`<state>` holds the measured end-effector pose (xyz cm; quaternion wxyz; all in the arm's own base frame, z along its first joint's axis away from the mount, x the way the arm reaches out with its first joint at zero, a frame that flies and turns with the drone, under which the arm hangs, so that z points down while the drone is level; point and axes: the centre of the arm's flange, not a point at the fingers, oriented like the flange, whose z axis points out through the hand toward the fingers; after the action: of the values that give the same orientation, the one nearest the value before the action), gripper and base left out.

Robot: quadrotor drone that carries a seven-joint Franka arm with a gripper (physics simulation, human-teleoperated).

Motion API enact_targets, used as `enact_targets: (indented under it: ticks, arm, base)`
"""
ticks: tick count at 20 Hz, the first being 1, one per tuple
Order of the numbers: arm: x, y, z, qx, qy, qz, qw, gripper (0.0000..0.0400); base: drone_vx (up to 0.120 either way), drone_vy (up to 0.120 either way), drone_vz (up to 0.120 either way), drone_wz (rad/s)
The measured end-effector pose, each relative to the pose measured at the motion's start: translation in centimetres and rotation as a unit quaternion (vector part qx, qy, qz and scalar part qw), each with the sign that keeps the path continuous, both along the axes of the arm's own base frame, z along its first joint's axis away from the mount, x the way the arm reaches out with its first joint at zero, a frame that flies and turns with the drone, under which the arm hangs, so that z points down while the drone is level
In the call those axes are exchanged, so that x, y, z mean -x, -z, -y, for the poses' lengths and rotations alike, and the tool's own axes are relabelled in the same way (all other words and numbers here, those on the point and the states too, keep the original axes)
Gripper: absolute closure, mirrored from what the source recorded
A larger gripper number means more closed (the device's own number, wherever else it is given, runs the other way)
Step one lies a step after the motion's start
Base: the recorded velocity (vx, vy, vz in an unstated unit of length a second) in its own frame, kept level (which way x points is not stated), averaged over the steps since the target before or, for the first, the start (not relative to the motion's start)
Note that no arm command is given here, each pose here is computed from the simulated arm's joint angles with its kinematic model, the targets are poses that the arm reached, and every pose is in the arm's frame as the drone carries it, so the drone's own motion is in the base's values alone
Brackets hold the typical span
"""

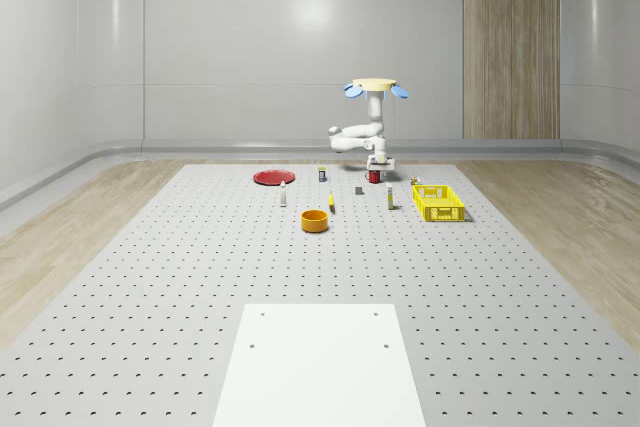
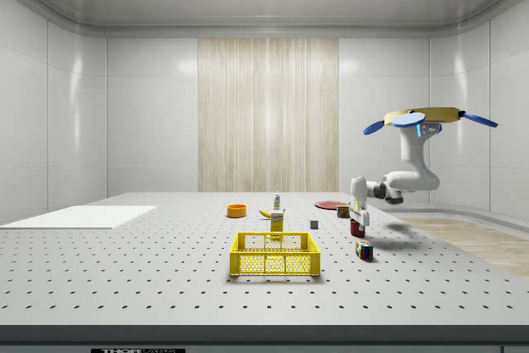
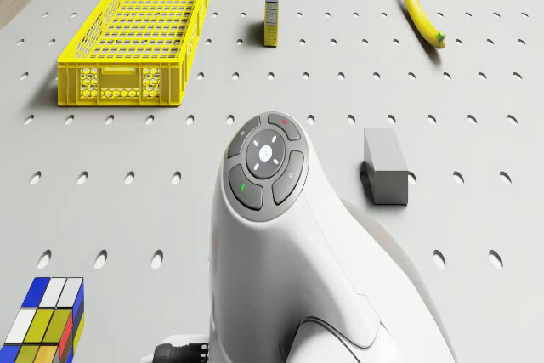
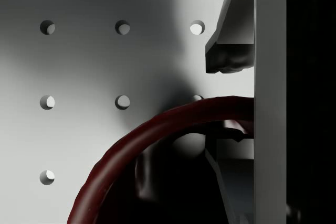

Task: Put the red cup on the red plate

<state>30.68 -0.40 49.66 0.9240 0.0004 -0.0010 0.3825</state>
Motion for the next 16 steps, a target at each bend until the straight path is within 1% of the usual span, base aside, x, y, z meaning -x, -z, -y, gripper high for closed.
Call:
enact_targets:
  ticks: [2, 8, 10, 11, 16]
  arm:
    - [0.00, 0.0, 0.0, 0.000, 0.000, 0.0000, 1.000, 0.0277]
    - [0.00, 0.2, 0.0, 0.001, 0.020, -0.0004, 1.000, 0.0280]
    - [0.00, 0.8, 0.0, 0.001, 0.015, -0.0003, 1.000, 0.0288]
    - [0.00, 1.1, 0.0, 0.001, 0.013, -0.0002, 1.000, 0.0291]
    - [0.00, 1.9, 0.0, 0.000, 0.005, -0.0002, 1.000, 0.0298]
  base:
    - [0.000, 0.000, 0.000, 0.000]
    - [0.000, 0.000, 0.007, 0.000]
    - [0.000, 0.000, 0.120, 0.000]
    - [0.040, -0.080, 0.120, 0.000]
    - [0.120, -0.120, 0.120, 0.000]
